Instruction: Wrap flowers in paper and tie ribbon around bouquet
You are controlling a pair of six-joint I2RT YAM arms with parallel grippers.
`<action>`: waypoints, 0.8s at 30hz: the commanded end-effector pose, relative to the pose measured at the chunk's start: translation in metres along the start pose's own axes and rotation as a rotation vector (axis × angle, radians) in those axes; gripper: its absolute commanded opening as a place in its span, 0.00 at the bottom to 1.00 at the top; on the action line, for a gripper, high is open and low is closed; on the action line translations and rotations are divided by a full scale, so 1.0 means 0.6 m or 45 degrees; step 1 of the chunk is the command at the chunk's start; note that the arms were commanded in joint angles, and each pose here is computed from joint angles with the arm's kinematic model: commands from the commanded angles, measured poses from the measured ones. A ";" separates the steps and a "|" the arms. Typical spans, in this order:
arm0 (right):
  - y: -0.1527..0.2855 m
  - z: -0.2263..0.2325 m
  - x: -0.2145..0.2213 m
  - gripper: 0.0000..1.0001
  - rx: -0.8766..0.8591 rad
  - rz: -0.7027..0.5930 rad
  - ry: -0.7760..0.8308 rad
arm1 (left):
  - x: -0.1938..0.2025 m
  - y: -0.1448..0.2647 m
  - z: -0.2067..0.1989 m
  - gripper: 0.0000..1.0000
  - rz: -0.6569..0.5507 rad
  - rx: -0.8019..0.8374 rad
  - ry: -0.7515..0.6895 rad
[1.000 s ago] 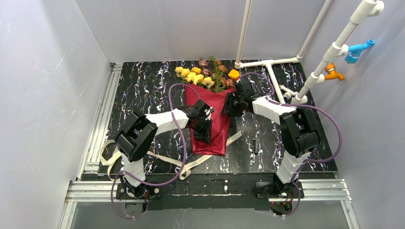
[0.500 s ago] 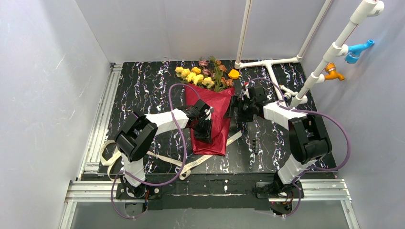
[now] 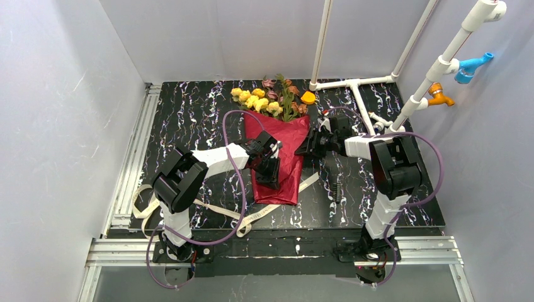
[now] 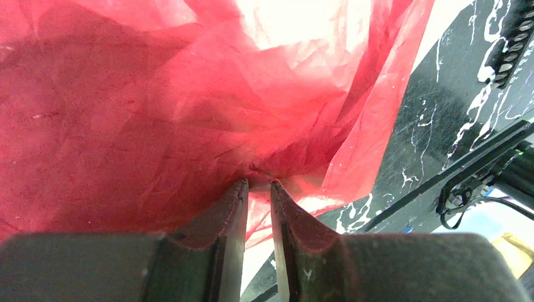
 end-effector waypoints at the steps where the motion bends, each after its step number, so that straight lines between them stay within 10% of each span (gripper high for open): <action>1: -0.018 -0.014 -0.009 0.44 -0.064 -0.013 -0.028 | 0.002 0.010 -0.009 0.19 0.037 -0.012 -0.033; 7: -0.028 -0.023 0.001 0.28 -0.075 0.043 -0.042 | -0.022 0.077 -0.026 0.29 -0.089 -0.098 -0.108; 17: -0.027 -0.037 0.011 0.25 -0.004 0.113 0.011 | -0.229 0.194 -0.053 0.76 -0.509 -0.419 -0.212; 24: -0.019 -0.042 0.026 0.25 0.068 0.131 0.050 | -0.419 0.185 0.000 0.79 -0.755 -0.482 -0.020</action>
Point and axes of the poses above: each gripper's point midway between its finger pads, its own y axis back along the fingers, its own z axis along the line the jaws close on, x = y × z, the point moved 6 cm from there along y, back along the fingers, and after that the axes turned 9 degrees about y, right-handed, at the moved point
